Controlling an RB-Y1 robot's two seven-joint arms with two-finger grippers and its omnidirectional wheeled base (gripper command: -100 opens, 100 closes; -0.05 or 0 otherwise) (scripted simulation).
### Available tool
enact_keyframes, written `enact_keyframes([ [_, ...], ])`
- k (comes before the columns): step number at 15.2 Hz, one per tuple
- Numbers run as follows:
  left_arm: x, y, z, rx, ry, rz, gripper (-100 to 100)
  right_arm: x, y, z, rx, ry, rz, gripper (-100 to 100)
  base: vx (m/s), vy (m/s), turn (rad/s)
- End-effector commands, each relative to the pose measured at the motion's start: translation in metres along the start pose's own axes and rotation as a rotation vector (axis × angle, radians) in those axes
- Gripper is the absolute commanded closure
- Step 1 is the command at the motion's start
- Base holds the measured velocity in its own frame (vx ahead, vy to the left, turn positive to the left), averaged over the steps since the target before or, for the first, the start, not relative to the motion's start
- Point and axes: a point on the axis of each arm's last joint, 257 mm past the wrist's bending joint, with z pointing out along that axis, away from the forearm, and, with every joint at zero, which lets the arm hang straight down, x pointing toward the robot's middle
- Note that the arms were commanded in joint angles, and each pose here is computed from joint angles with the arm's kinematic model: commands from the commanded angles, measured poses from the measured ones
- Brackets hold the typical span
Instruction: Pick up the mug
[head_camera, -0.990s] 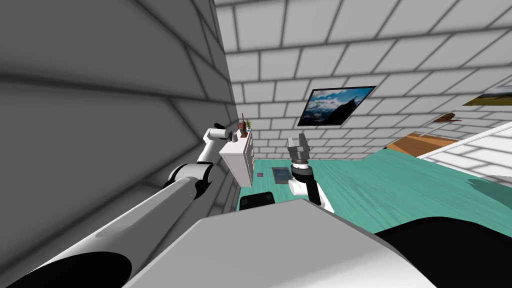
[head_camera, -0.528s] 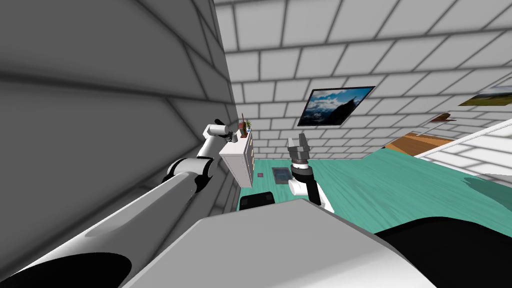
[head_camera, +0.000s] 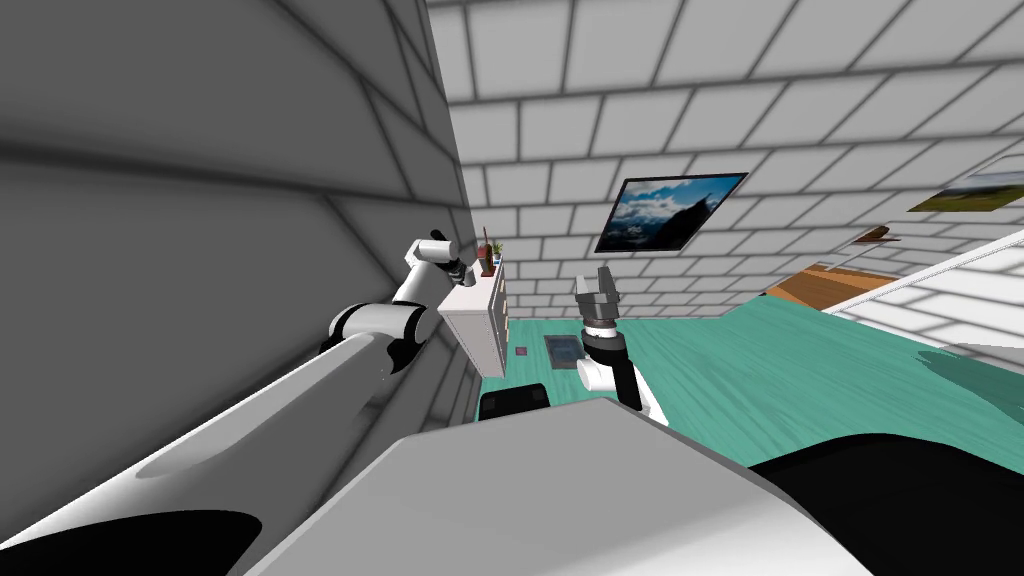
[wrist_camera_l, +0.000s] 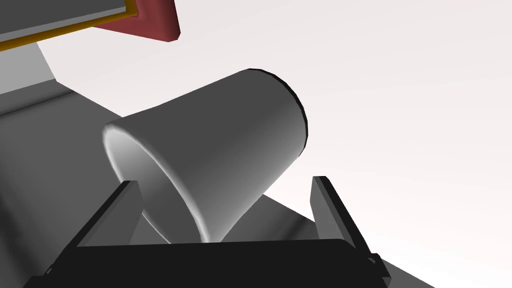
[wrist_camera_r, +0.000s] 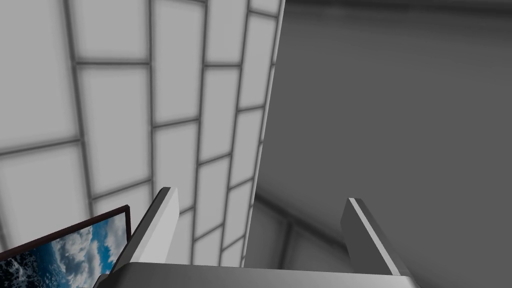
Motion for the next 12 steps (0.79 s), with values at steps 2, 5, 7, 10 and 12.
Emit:
enact_keyframes([
  [2, 0.003, 0.011, -0.006, -0.072, 0.009, -0.004, -100, 0.0, 0.0, 0.0, 0.0, 0.0, 0.0, 0, 0.039, 0.025, -0.024],
  [5, 0.008, 0.019, -0.015, -0.145, 0.022, -0.01, -100, 0.0, 0.0, 0.0, 0.0, 0.0, 0.0, 0, 0.044, 0.026, -0.026],
  [7, 0.013, 0.022, -0.025, -0.191, 0.034, -0.014, -100, 0.0, 0.0, 0.0, 0.0, 0.0, 0.0, 0, 0.067, 0.026, -0.026],
  [10, 0.018, 0.028, -0.036, -0.247, 0.046, -0.016, -100, 0.0, 0.0, 0.0, 0.0, 0.0, 0.0, 0, 0.033, 0.019, -0.01],
  [12, 0.018, 0.037, -0.037, -0.28, 0.046, -0.017, -100, 0.0, 0.0, 0.0, 0.0, 0.0, 0.0, 0, 0.042, 0.024, -0.022],
])
